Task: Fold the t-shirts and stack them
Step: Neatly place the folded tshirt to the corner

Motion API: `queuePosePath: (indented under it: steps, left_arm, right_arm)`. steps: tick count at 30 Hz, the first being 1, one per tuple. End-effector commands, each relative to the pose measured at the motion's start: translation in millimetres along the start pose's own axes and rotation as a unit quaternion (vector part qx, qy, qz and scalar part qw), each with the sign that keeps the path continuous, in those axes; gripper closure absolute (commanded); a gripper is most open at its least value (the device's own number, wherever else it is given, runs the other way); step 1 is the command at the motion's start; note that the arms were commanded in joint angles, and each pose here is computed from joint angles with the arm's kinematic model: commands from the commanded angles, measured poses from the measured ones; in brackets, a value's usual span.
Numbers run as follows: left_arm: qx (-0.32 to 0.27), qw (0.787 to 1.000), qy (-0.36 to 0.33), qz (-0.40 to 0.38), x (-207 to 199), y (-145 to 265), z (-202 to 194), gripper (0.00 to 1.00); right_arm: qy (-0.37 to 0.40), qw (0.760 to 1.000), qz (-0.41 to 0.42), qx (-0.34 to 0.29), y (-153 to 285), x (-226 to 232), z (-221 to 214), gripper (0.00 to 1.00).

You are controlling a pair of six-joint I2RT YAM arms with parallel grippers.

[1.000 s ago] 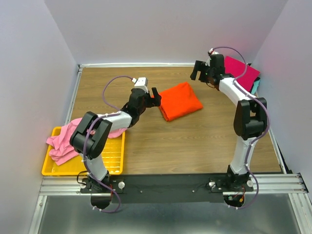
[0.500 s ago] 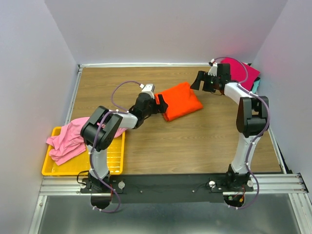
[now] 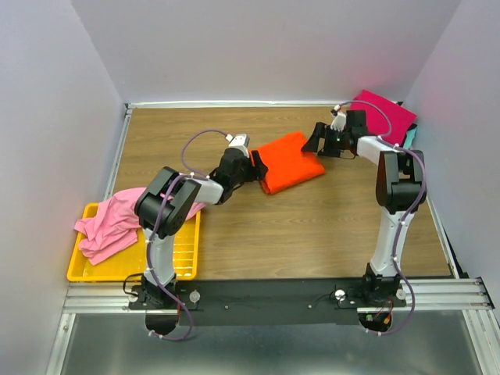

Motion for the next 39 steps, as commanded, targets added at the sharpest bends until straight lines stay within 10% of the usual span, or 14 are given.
queuePosePath:
  steps: [1,21,31,35,39]
  left_arm:
    - [0.000,1.000,-0.009,0.005,1,-7,2,0.32]
    - [0.044,0.998,-0.036,0.016,4,-12,-2,0.83]
    - [0.053,0.997,-0.042,0.024,7,-9,-4,0.87]
    - [0.055,0.997,-0.048,0.019,5,-8,-4,0.84]
    - [0.049,0.997,-0.052,0.008,2,-4,0,0.42]
  right_arm:
    - [-0.027,0.998,0.037,0.037,-9,-7,-14,0.00]
    - [-0.056,0.986,0.097,0.125,-31,2,-47,0.06]
    - [-0.050,0.986,0.083,0.135,-45,4,-51,0.43]
    - [-0.048,0.987,0.083,0.131,-44,5,-47,0.70]
    - [-0.042,0.987,0.085,0.126,-41,11,-43,0.99]
Point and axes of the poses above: each gripper's point midway between its finger pads, its own y axis back along the fingers, its own x axis along the line the jaws close on, z = x × y, the point moved 6 cm from there along y, back along the fingers, and after that the axes turned 15 degrees about -y, right-handed, at the moved point
